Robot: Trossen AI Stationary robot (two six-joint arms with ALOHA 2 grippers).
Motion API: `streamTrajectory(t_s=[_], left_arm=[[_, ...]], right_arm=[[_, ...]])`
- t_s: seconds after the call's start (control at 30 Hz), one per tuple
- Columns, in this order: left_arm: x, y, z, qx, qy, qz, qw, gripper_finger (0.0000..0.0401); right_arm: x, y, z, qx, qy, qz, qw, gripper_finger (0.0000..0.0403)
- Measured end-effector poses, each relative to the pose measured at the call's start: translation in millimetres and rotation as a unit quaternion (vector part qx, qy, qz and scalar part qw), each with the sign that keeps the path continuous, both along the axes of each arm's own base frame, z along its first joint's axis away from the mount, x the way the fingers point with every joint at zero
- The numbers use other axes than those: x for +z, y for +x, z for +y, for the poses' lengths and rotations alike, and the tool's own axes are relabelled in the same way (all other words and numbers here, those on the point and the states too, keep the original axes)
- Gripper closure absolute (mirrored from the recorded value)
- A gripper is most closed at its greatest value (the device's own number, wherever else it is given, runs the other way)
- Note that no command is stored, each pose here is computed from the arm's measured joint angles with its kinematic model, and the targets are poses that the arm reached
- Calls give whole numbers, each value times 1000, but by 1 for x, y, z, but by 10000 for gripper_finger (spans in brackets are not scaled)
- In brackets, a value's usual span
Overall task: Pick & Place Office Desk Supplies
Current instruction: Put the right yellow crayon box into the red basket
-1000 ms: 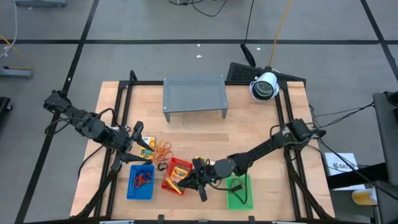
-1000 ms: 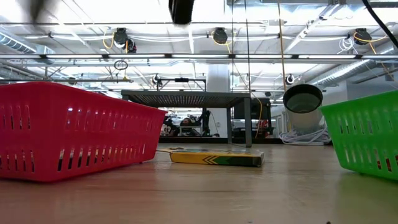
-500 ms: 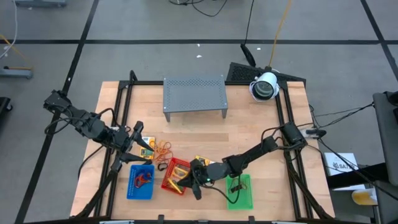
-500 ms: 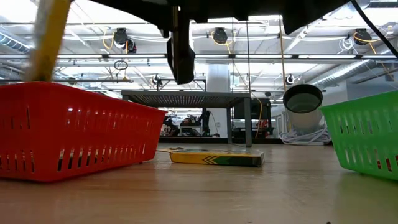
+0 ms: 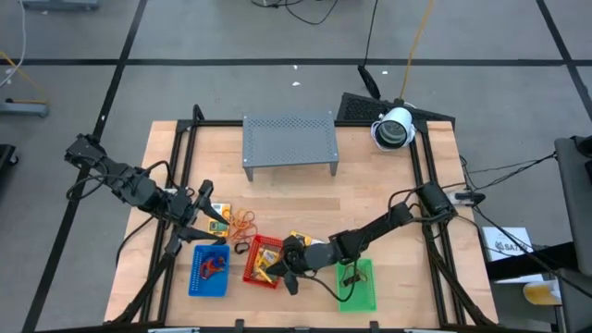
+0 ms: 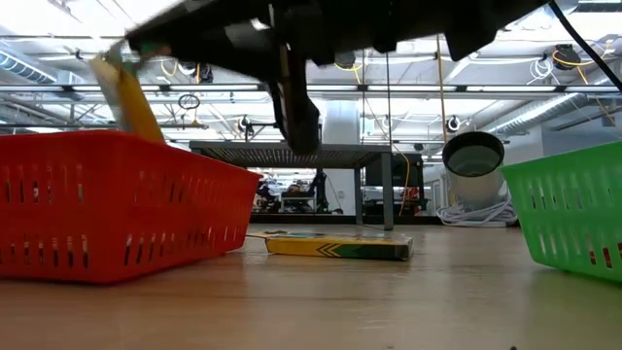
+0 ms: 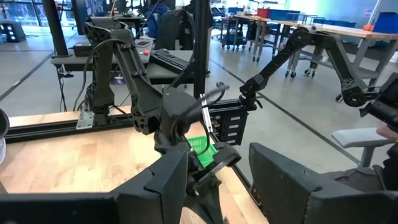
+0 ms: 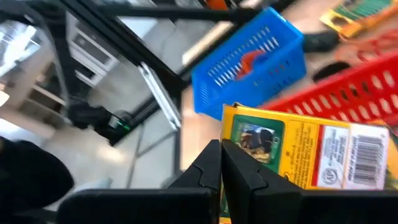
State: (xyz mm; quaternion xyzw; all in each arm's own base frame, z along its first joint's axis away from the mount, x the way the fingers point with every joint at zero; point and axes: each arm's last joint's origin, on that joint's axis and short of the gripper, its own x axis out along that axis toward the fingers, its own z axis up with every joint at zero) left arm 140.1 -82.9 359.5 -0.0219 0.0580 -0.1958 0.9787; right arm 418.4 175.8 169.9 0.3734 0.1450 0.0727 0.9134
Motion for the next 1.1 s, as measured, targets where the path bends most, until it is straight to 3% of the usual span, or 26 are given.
streamTrajectory(t_s=[0.17,0.43,0.77,1.1], left_arm=[[0,0,0,0,3,-2,1000,219],[0,0,0,0,0,0,1000,219],[0,0,0,-1,-1,0,1000,219],[0,-2,-4,-79,-22,12,997,219]], right_arm=[[15,1,1,15,6,-64,998,403],[-3,-1,-2,-7,-21,24,999,403],[-5,-2,-2,-11,-27,33,999,403],[-9,2,-14,-23,-35,48,998,403]])
